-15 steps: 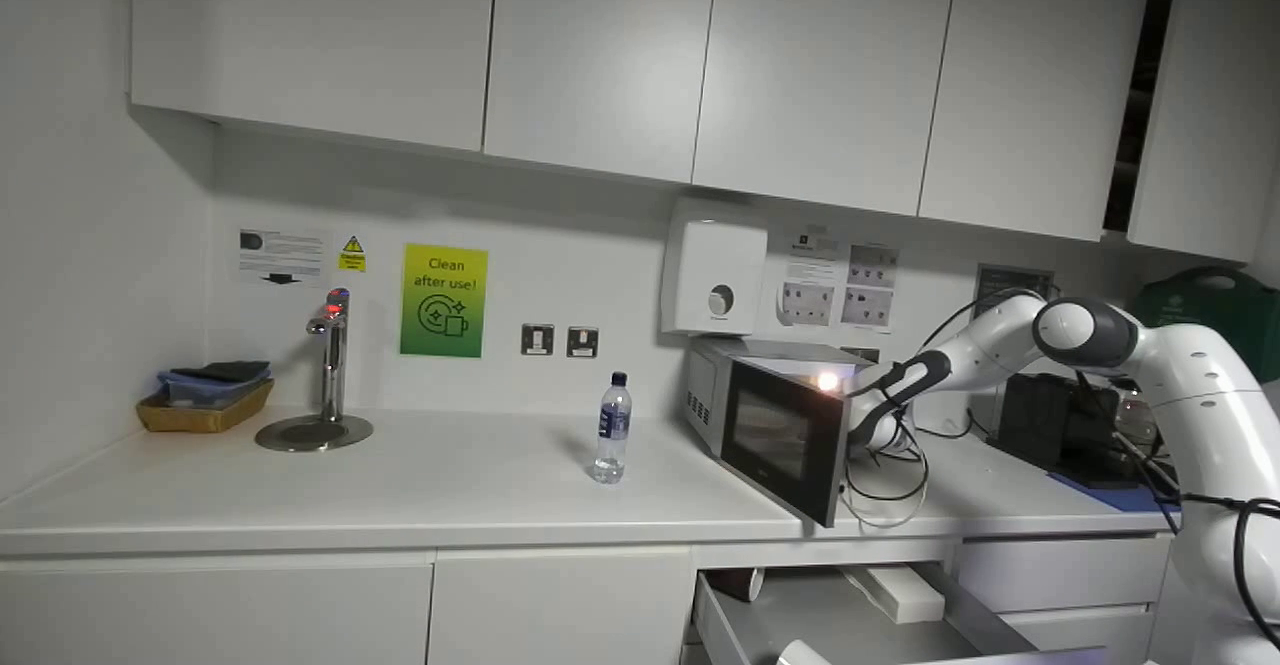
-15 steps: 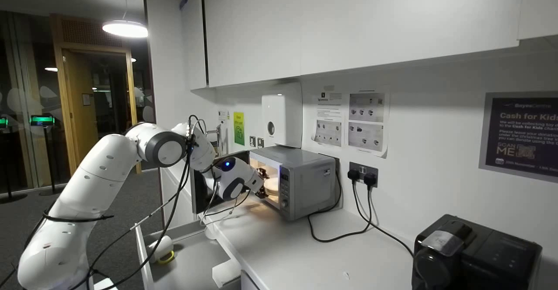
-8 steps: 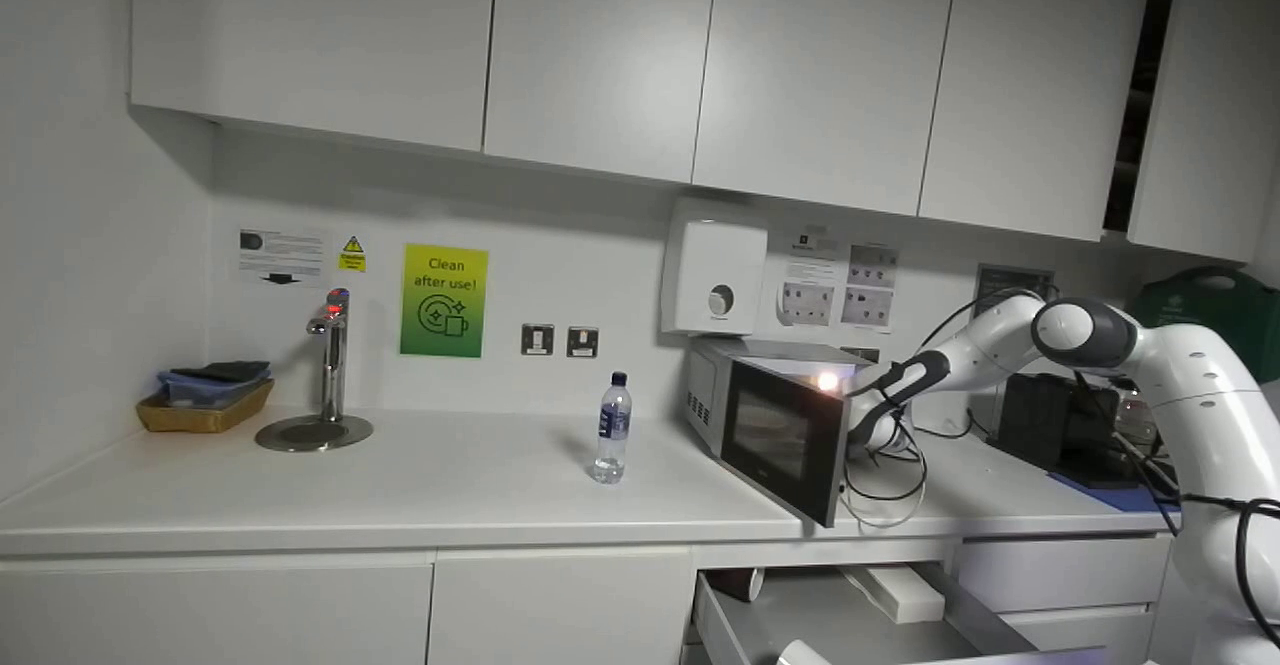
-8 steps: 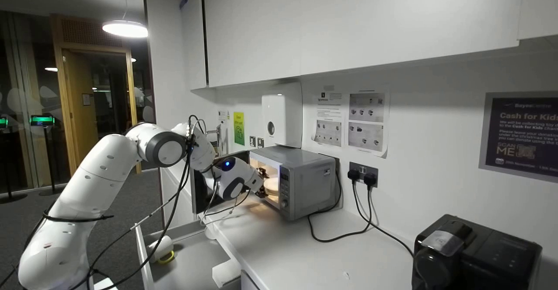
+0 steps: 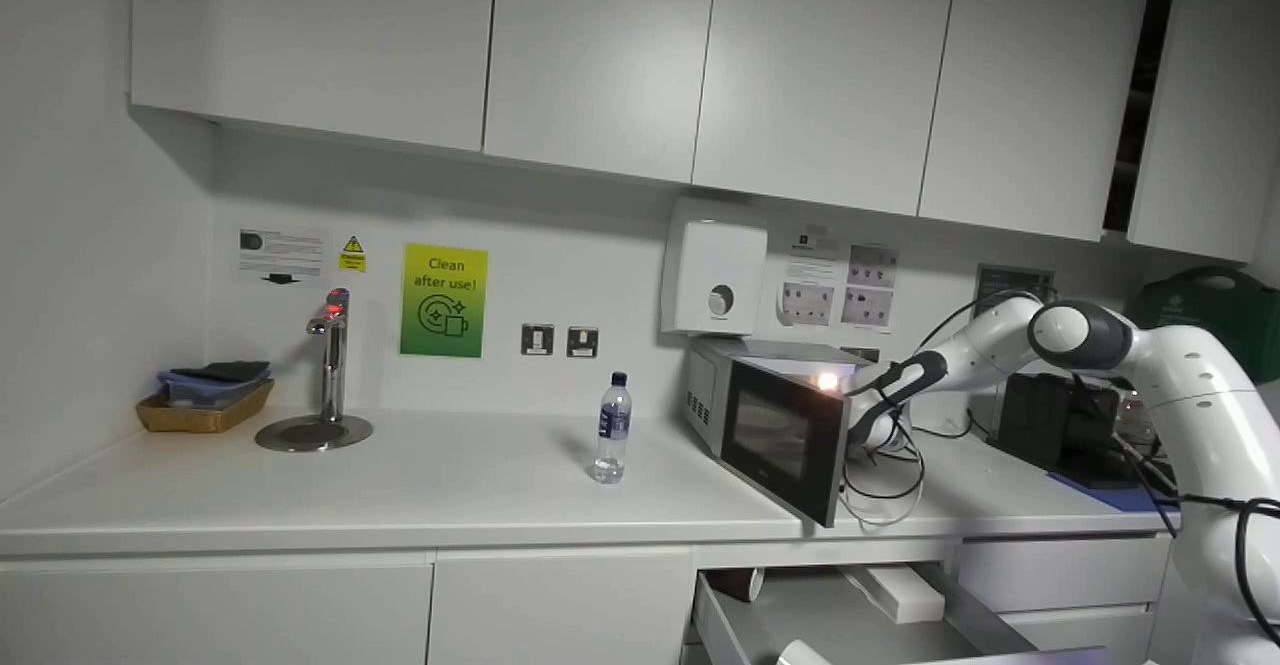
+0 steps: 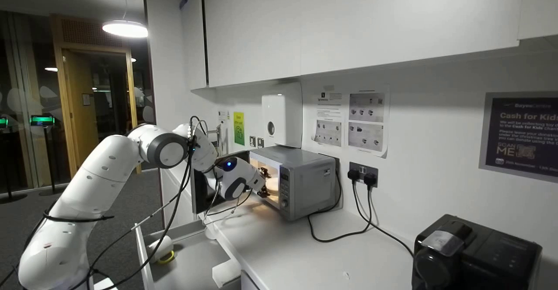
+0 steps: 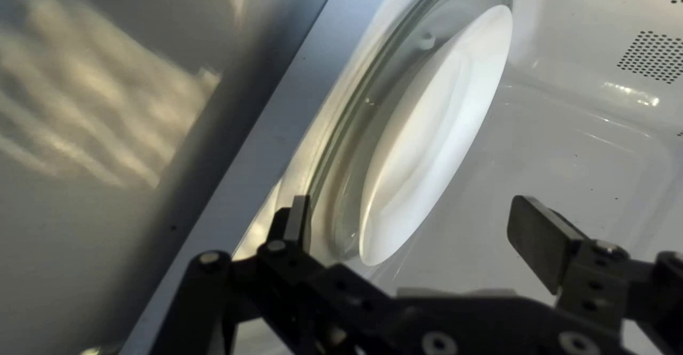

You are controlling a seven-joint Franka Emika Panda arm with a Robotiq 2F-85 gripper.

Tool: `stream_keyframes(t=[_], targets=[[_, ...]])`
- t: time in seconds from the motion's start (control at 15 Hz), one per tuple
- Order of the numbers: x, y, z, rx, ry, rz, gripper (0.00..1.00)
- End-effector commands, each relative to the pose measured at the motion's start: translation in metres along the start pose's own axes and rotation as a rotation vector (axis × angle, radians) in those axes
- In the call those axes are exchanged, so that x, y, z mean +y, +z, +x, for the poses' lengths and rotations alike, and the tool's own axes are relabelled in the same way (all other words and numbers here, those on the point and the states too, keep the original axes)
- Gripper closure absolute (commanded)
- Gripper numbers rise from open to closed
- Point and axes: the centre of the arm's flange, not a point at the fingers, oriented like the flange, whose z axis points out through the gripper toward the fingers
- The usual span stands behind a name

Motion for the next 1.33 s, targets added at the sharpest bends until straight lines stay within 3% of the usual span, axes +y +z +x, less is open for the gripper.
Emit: stream_keyframes(t=[0.0, 1.27], targets=[[-0.0078, 0.0076, 0.0049, 0.007, 0.004, 0.002, 0.00], [-0.0086, 0.0116, 0.0113, 0.019, 0.003, -0.002, 0.00]])
